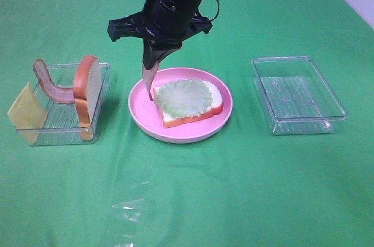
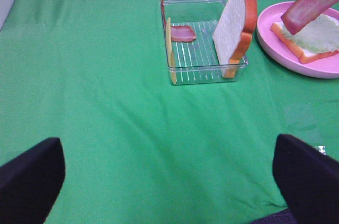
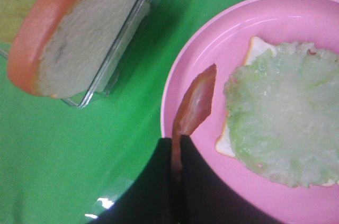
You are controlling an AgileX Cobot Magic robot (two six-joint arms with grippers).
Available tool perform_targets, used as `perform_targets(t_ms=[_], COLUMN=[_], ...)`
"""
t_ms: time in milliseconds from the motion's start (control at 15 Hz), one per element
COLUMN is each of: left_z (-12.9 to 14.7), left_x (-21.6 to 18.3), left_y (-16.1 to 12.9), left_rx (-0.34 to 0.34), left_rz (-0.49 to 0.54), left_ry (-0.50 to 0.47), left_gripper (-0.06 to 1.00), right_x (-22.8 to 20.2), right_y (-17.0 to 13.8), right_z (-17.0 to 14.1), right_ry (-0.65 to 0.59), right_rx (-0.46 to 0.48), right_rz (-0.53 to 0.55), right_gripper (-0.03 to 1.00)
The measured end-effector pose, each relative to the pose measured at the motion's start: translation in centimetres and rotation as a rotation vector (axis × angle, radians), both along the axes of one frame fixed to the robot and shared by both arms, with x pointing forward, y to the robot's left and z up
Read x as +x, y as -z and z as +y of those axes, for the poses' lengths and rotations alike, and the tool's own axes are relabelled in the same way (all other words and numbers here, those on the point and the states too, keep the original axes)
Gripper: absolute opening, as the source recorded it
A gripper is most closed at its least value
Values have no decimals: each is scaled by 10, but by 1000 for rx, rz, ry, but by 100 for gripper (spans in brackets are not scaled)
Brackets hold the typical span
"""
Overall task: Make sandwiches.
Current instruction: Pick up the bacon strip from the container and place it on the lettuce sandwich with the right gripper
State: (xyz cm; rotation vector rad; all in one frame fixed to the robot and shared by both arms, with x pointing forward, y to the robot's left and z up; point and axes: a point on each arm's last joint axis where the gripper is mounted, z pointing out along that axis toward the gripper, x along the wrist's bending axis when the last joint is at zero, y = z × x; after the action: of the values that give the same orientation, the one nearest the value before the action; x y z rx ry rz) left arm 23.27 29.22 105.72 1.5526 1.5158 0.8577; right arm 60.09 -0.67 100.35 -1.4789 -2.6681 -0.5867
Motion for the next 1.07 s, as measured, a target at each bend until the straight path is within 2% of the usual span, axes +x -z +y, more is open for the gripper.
perform_targets(t_ms=[133,200,333,467,733,1067], left_z=[0,0,0,0,0,0], left_x=[0,0,0,0,0,0], left_y=[0,0,0,0,0,0], left_rx=[0,0,0,0,0,0], left_rz=[0,0,0,0,0,0], left_ry=[0,0,0,0,0,0], left_gripper=[99,99,99,99,99,99], right_x=[6,13,21,26,30,31], right_y=[11,26,41,54,73,74], right_z=[-2,-8,-15,-19,-20,-22], right_ry=[-7,15,51,65,51,43], right_rx=[-54,-149,-261,-328,-381,-402], right_rz=[-25,-53,-97,-117,-109,-125], right_gripper=[1,1,1,1,1,1])
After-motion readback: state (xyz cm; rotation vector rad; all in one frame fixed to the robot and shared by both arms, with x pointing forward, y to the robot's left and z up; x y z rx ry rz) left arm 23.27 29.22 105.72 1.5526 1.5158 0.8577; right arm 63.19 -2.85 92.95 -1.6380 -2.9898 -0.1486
